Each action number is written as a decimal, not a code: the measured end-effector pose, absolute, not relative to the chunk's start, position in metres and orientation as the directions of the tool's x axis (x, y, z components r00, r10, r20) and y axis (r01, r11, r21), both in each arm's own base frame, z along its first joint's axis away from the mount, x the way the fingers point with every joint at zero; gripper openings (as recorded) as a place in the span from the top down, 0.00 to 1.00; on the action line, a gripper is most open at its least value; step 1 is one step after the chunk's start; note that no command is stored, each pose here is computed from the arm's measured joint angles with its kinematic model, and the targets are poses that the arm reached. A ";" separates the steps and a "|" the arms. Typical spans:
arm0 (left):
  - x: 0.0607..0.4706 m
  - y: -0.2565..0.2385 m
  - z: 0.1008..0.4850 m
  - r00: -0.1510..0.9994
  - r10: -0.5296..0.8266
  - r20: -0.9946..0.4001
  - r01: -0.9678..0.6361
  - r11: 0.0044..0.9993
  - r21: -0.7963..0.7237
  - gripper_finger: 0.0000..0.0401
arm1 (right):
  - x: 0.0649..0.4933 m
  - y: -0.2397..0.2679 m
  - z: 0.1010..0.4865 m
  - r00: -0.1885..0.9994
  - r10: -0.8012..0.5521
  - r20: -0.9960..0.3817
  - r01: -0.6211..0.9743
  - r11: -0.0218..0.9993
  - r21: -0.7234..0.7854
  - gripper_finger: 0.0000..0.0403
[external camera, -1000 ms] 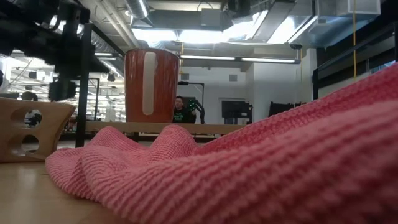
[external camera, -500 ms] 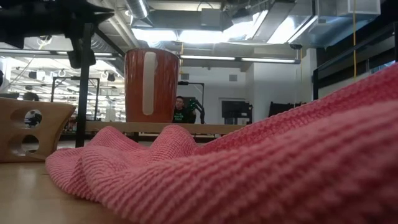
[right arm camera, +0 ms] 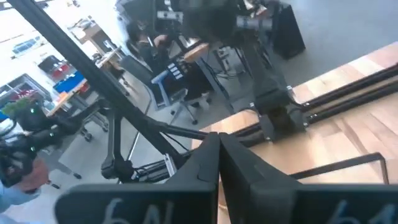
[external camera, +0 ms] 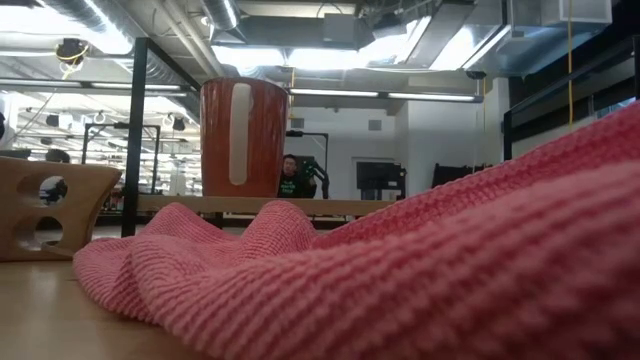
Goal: Stack small to large cups/mugs on shelf
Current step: Put blue cup on the shelf
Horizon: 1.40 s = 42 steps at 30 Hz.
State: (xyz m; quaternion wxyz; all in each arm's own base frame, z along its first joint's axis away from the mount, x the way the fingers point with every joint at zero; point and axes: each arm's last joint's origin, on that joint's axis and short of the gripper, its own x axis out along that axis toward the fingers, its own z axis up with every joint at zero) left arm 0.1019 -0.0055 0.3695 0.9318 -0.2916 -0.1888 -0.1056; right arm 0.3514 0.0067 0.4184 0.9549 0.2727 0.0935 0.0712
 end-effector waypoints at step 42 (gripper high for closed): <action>0.104 -0.003 0.377 0.934 0.013 0.358 0.163 0.875 -0.457 0.95 | 0.274 -0.005 0.507 0.846 -0.294 -0.446 0.402 0.900 0.169 0.97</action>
